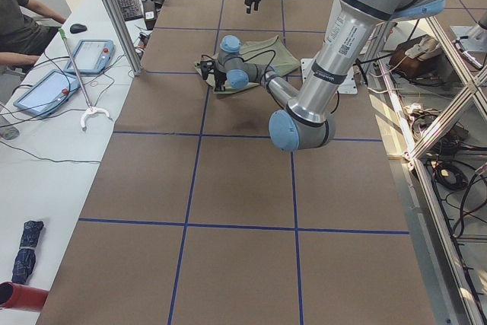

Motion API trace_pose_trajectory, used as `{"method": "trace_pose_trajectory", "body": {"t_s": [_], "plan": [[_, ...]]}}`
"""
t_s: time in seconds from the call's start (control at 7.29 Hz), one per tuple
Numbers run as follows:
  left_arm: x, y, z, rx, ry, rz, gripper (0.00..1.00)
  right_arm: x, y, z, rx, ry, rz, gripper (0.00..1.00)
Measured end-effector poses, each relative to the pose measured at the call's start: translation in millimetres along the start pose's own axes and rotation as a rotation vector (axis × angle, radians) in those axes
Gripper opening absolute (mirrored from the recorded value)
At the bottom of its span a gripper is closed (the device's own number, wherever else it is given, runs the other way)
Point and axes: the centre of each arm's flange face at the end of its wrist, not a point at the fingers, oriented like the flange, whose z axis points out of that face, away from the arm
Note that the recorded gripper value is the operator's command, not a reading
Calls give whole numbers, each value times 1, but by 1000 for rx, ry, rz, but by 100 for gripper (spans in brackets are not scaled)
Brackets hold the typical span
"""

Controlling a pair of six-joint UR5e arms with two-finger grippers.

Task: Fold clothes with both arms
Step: 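Grasp the shirt corner with the left gripper and swing it away from the robot, then release the shirt and raise the left gripper while the right gripper approaches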

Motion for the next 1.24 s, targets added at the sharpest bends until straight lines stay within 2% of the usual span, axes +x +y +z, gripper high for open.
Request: {"method": "trace_pose_trajectory", "body": {"t_s": [0.41,0.69,0.82,1.24], "plan": [[30,-83,28,119,15,69,0,-8,-6,9,12,1,1,100],[57,-115,48,221,49,115,0,-15,-7,12,12,-3,-2,100],[64,-121,49,258,71,135,99,-16,-7,13,11,-4,-3,100],[60,-135,52,320,72,189,100,-26,-4,20,41,-9,-25,100]]}}
